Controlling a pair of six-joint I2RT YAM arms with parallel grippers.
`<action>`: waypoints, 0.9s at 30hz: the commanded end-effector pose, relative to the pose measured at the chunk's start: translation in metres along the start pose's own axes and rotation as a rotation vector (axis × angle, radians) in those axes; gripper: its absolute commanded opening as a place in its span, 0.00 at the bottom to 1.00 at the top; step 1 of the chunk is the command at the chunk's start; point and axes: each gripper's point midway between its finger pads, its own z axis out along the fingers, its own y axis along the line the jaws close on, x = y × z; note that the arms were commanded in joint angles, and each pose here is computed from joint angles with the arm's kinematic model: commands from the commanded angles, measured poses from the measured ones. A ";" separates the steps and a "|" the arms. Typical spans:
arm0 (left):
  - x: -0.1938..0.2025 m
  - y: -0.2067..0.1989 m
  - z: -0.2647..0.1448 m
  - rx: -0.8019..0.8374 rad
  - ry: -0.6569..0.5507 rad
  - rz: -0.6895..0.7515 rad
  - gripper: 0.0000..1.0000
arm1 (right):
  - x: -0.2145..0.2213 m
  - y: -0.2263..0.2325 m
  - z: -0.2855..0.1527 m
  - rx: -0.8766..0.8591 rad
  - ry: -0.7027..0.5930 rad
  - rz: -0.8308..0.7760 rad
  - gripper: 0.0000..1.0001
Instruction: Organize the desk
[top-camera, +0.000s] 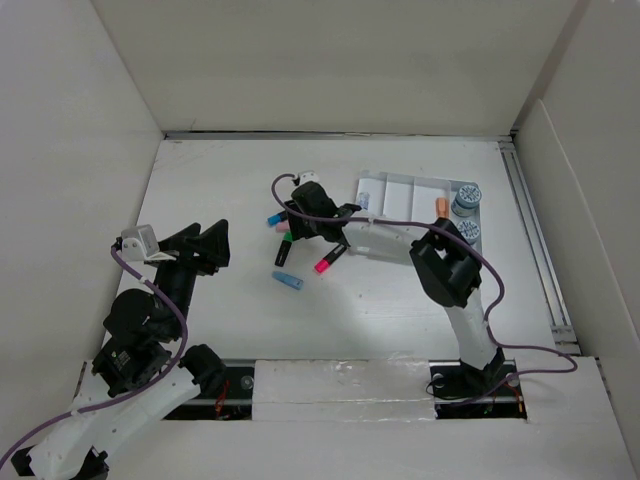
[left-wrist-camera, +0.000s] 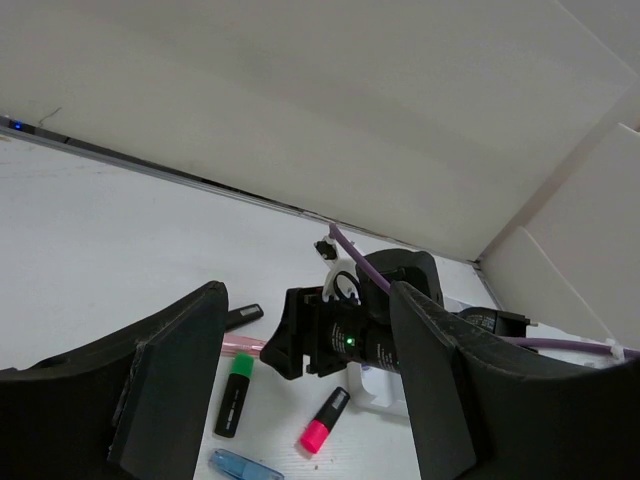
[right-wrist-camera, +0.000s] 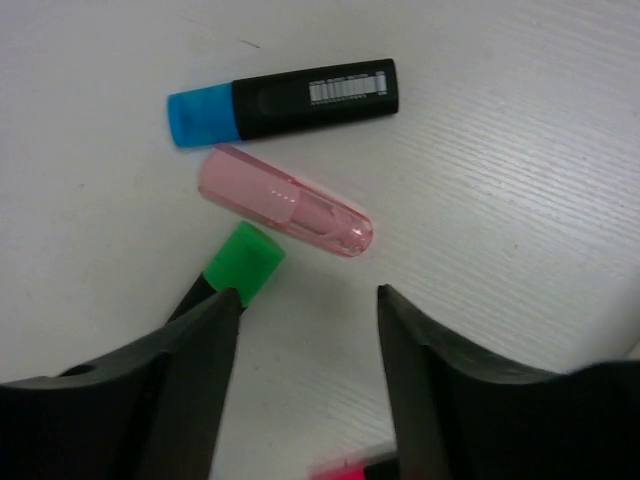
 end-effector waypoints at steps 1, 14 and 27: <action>-0.006 -0.003 0.000 0.015 -0.028 -0.015 0.61 | -0.005 -0.023 0.007 0.069 0.011 -0.020 0.66; -0.005 -0.004 0.002 0.015 -0.021 -0.011 0.61 | 0.007 -0.019 0.034 0.001 0.117 -0.126 0.74; -0.005 -0.003 0.002 0.010 -0.026 -0.010 0.61 | 0.003 0.012 0.049 -0.133 0.109 -0.174 0.70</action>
